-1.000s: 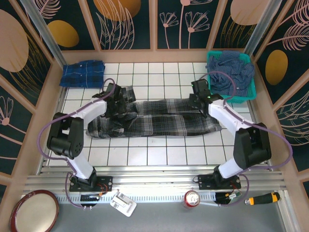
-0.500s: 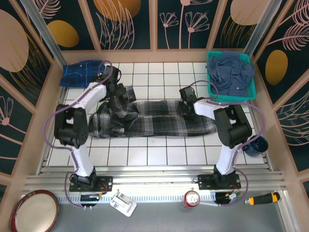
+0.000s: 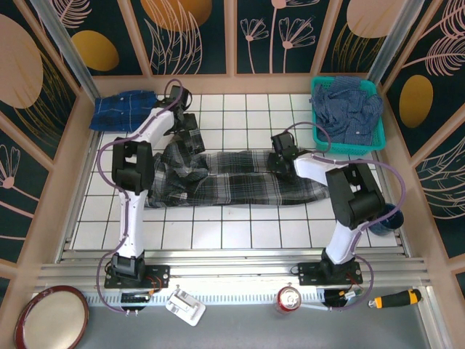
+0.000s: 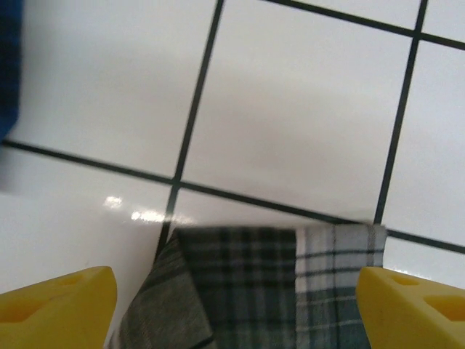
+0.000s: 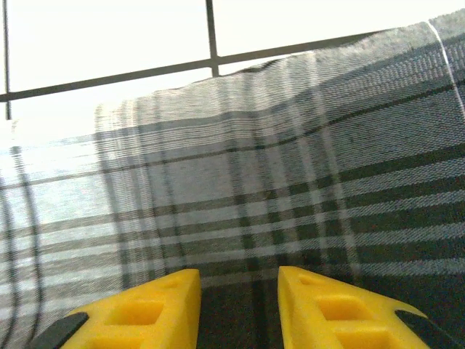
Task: Fold and stack the long sleeve shirts
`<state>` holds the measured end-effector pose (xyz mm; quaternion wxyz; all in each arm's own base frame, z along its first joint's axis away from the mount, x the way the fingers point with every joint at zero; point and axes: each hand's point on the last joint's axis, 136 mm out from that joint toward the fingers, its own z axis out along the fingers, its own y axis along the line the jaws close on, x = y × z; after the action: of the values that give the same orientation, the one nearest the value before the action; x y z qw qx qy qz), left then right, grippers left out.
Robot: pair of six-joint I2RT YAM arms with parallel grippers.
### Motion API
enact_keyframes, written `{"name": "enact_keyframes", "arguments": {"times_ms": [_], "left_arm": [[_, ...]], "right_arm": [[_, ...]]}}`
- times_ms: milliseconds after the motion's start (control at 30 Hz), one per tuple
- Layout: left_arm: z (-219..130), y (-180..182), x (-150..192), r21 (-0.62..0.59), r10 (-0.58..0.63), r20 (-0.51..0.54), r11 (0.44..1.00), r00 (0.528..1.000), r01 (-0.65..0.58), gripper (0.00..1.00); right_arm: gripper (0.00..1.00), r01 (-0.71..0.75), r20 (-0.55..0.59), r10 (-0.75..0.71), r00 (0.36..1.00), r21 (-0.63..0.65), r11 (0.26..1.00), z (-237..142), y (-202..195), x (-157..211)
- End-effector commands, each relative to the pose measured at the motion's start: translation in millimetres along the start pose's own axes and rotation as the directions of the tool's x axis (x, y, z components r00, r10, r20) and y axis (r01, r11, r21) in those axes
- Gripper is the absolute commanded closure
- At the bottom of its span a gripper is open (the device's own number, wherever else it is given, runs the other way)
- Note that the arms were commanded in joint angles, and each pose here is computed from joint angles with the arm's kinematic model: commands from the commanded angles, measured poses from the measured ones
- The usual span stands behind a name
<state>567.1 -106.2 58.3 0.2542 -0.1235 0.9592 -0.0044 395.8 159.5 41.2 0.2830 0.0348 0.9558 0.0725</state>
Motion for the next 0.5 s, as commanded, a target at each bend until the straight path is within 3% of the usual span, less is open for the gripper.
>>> {"name": "enact_keyframes", "arguments": {"times_ms": [0,133,300,367,467], "left_arm": [[20,-16,29,-0.011,0.112,-0.085,0.993,0.990,-0.113,0.13],[22,-35,36,-0.036,0.135,-0.059,0.990,0.989,-0.137,0.10],[40,-15,48,-0.155,0.124,-0.076,0.979,0.989,-0.134,0.20],[48,-8,55,-0.186,0.130,-0.094,0.972,0.987,-0.145,0.31],[48,-5,58,-0.194,0.137,-0.104,0.969,0.985,-0.155,0.60]], "right_arm": [[0.62,0.012,0.019,-0.011,1.000,-0.036,0.999,-22,14,-7],[0.59,0.014,0.033,-0.012,0.999,-0.067,0.998,-34,26,-8],[0.56,0.012,0.046,-0.008,0.999,-0.087,0.996,-47,30,-2],[0.55,0.011,0.051,-0.007,0.999,-0.094,0.995,-52,29,0],[0.54,0.008,0.066,-0.001,0.998,-0.104,0.995,-59,30,-4]]}}
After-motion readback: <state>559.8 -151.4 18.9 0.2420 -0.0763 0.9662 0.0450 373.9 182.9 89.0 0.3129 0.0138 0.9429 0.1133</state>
